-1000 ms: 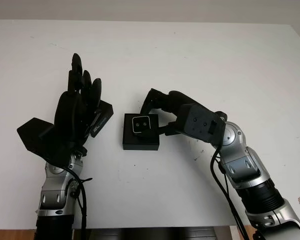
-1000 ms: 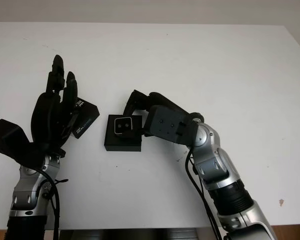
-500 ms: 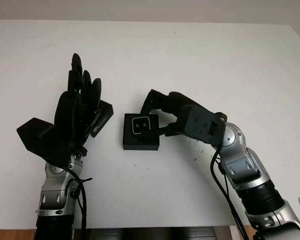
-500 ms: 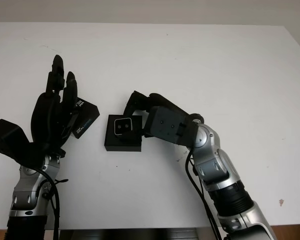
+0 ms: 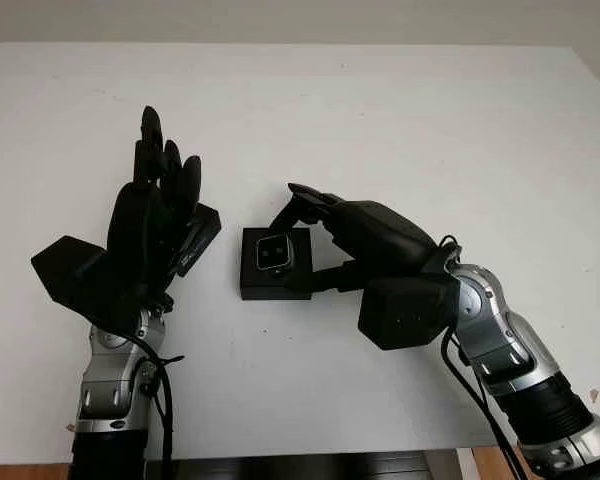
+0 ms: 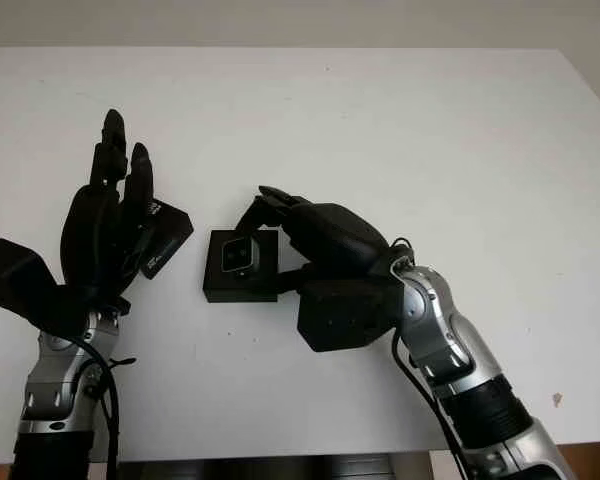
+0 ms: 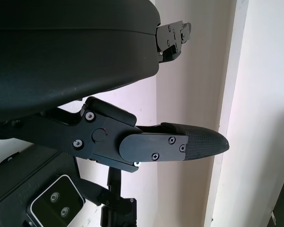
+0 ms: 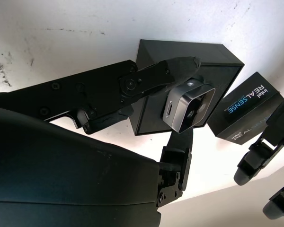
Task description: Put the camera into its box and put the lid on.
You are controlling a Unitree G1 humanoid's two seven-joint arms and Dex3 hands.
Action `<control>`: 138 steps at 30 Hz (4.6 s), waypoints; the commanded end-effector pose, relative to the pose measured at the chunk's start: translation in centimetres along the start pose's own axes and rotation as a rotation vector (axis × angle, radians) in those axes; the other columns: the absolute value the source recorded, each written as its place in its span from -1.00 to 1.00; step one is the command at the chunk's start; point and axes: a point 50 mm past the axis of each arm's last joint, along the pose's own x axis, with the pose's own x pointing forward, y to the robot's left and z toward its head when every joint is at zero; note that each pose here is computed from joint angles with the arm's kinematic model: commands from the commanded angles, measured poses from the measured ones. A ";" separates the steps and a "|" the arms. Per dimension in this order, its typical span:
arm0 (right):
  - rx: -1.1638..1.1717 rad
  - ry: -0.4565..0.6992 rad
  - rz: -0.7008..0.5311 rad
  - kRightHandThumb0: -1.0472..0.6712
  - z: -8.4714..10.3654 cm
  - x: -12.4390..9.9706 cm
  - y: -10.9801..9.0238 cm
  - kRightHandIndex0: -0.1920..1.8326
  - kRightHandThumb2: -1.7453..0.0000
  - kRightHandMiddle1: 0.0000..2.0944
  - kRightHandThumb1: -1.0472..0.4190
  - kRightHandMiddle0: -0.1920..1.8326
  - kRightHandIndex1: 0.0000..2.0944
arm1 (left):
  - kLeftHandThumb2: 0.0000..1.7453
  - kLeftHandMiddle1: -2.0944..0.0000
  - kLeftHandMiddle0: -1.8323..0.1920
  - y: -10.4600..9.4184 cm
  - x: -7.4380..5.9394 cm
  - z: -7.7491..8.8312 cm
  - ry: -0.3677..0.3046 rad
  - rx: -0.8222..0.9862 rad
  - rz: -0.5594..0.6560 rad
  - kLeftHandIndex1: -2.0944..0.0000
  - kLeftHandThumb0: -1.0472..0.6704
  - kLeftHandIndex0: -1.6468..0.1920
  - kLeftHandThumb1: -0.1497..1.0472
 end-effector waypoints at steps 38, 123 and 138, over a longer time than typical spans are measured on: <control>-0.434 -0.343 0.134 -0.78 0.7 -1.4 -3.3 -0.84 0.49 -0.80 -1.00 -0.86 -0.98 | -0.56 1.00 1.00 0.4 -0.2 0.3 -0.005 0.004 0.009 1.00 -0.67 1.00 1.00; 0.356 -0.090 -0.362 -0.68 -2.3 -1.4 -8.9 -0.95 0.24 -0.95 -1.00 -0.93 -0.96 | -0.94 0.98 0.98 8.1 7.7 8.8 0.301 1.689 -0.803 1.00 -0.64 1.00 0.55; 0.366 -0.080 -0.379 -0.65 -3.1 -1.6 -8.1 -0.96 0.25 -0.95 -1.00 -0.94 -0.96 | -0.93 1.00 1.00 8.5 8.6 6.2 0.309 1.736 -0.778 1.00 -0.63 1.00 0.61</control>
